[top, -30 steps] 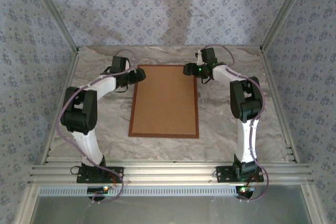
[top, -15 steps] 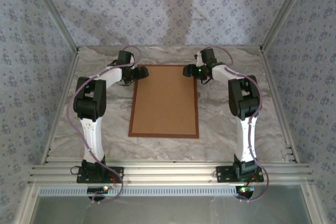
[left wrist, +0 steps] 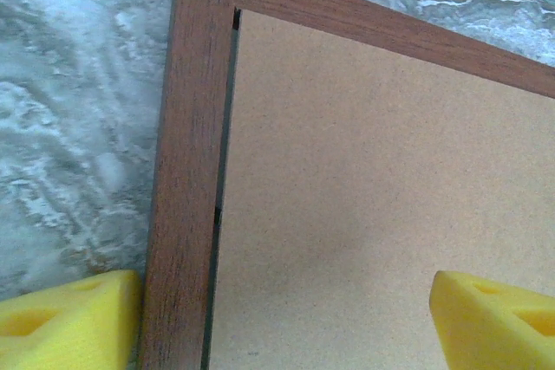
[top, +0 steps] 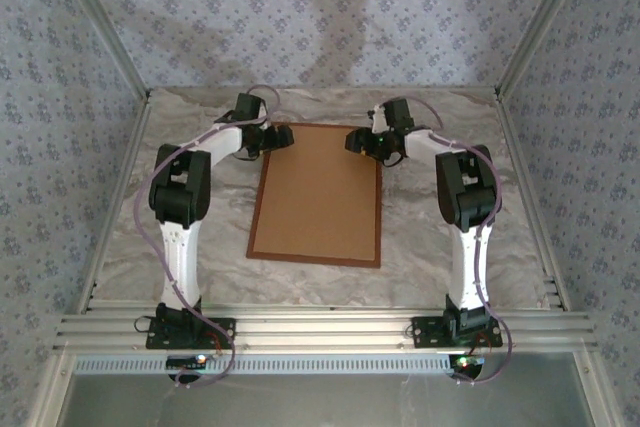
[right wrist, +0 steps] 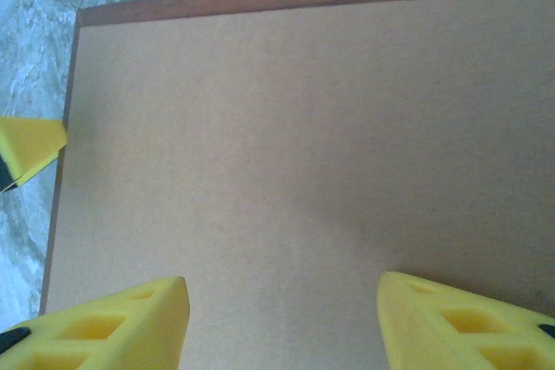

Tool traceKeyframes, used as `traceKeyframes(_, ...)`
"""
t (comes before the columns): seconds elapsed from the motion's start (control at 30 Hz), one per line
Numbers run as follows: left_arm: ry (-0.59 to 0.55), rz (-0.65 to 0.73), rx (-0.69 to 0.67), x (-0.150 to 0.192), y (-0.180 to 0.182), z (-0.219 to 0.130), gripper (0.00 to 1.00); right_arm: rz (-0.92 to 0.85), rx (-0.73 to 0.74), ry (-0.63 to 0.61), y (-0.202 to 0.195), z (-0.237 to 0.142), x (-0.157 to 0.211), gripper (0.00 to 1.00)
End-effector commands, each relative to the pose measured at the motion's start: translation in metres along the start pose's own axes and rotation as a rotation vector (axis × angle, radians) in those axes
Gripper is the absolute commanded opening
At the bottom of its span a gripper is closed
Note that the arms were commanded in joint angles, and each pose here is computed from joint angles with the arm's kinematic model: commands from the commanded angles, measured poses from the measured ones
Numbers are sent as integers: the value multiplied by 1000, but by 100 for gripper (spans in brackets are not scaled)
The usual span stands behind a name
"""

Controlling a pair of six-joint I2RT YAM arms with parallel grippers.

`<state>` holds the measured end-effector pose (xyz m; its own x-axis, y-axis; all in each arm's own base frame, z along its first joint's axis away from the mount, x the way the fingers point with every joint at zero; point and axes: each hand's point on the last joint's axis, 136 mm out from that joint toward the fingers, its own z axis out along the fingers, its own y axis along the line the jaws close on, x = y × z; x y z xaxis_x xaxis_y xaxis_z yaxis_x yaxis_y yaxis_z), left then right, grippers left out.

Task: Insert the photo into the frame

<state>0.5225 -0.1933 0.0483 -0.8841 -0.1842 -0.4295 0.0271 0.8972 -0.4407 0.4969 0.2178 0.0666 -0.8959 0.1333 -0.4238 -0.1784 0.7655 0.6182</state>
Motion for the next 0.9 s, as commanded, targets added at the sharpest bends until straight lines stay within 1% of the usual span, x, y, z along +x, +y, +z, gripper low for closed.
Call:
traceKeyframes(0.0, 24, 8, 22, 2, -14, 2, 86, -31, -32, -10, 20, -26, -6, 61)
traceKeyframes(0.1, 19, 25, 28, -6, -17, 2, 86, -65, 2, -21, 18, -43, -7, 62)
traceKeyframes(0.23, 26, 43, 65, -15, -29, 5, 86, -98, 131, -50, 0, -66, -1, 64)
traceKeyframes(0.33, 34, 64, 81, -22, -37, 7, 86, -120, 207, -55, -7, -82, 14, 65)
traceKeyframes(0.43, 25, 85, 41, -29, -36, -1, 86, -140, 273, -54, -10, -99, 33, 66)
traceKeyframes(0.47, 3, 94, 20, -35, -35, -8, 85, -151, 282, -64, -7, -105, 36, 67)
traceKeyframes(0.5, -28, 105, 0, -41, -35, -18, 85, -156, 290, -44, -9, -107, 52, 68)
traceKeyframes(0.57, -84, 118, -29, -44, -34, -39, 85, -203, 306, -36, 0, -115, 66, 71)
traceKeyframes(0.67, -146, 117, -54, -35, -27, -67, 86, -324, 377, -9, 15, -124, 96, 76)
traceKeyframes(0.73, -149, 109, -59, -19, -20, -75, 87, -409, 436, 37, 20, -129, 124, 80)
traceKeyframes(0.8, -124, 103, -69, -5, -12, -74, 87, -440, 459, 79, 21, -132, 151, 84)
traceKeyframes(0.87, -89, 102, -68, 5, -7, -69, 86, -444, 468, 118, 21, -133, 176, 92)
